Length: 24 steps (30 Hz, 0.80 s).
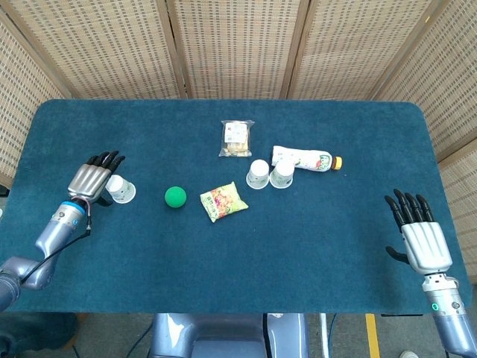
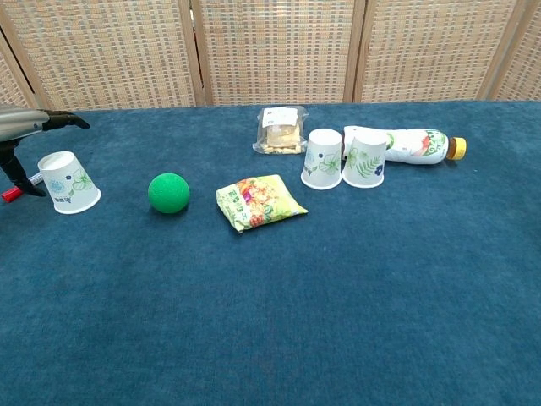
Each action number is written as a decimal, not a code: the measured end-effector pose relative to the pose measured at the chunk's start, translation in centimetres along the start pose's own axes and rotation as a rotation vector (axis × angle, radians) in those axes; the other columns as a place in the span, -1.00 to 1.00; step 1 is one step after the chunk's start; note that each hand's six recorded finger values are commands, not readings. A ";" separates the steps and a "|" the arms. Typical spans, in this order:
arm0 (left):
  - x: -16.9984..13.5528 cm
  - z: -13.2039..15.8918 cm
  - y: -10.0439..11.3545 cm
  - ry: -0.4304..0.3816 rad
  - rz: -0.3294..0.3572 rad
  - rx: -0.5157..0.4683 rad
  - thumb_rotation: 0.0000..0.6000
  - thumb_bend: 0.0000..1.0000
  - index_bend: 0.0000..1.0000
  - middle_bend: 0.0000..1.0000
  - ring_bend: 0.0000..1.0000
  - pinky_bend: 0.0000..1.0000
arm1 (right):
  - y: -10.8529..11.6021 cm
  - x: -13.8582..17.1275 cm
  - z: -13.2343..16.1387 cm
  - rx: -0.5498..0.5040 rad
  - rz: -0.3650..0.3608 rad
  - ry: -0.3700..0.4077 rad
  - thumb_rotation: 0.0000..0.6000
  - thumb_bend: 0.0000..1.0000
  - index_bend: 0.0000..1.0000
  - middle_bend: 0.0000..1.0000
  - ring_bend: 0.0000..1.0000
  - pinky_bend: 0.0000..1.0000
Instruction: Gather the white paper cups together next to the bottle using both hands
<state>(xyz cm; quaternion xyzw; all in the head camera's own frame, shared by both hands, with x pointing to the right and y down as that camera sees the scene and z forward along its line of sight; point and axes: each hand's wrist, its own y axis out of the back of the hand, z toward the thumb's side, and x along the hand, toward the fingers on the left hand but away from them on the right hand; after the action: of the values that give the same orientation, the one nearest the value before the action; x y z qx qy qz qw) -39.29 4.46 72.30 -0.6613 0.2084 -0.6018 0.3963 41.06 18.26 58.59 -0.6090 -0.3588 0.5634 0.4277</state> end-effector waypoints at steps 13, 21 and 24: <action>0.8 0.3 0.4 0.005 0.028 -0.057 1.00 -0.61 0.13 -0.15 -0.11 -0.02 | 0.2 0.1 0.2 -0.002 -0.014 0.004 1.00 -1.00 -1.00 -1.00 -1.00 -1.00; -1.8 3.3 4.7 -0.149 0.149 -0.177 1.00 -0.61 0.10 -0.15 -0.11 -0.03 | 0.9 0.4 0.3 -0.019 -0.031 0.004 1.00 -1.00 -1.00 -1.00 -1.00 -1.00; -3.2 6.4 6.4 -0.249 0.165 -0.200 1.00 -0.61 0.10 -0.15 -0.11 -0.03 | 1.1 0.5 0.2 -0.023 -0.036 0.003 1.00 -1.00 -1.00 -1.00 -1.00 -1.00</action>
<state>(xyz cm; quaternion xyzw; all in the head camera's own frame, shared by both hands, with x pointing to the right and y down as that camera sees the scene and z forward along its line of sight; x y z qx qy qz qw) -32.45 4.78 65.61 -0.7475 0.2702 -0.4569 0.3993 40.84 18.30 57.41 -0.6083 -0.3754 0.5504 0.4313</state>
